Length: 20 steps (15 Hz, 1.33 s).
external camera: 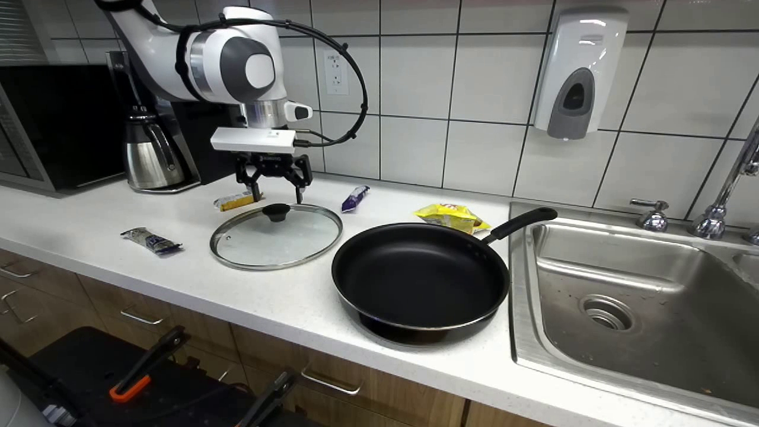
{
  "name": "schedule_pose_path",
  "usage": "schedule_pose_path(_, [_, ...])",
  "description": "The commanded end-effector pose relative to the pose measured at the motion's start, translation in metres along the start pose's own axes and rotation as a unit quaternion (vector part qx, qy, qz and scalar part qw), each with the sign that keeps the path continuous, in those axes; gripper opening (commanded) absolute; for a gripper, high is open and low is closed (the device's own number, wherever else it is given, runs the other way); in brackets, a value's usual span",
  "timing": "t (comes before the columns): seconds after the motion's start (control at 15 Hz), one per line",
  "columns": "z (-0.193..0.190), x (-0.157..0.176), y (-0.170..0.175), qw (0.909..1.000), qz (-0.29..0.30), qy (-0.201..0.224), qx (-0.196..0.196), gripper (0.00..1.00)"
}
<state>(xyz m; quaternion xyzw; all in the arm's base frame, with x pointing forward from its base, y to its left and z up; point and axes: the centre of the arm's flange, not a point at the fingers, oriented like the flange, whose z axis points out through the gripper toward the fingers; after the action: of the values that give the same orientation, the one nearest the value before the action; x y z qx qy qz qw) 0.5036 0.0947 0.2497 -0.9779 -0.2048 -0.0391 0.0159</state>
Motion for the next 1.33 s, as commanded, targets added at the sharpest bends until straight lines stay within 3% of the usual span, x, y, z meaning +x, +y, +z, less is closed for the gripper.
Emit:
schedule_pose_path(0.0, [0.0, 0.0, 0.0, 1.0, 0.0, 0.0, 0.0, 1.0])
schedule_pose_path(1.27, [0.001, 0.004, 0.011, 0.9999, 0.004, 0.001, -0.012, 1.0])
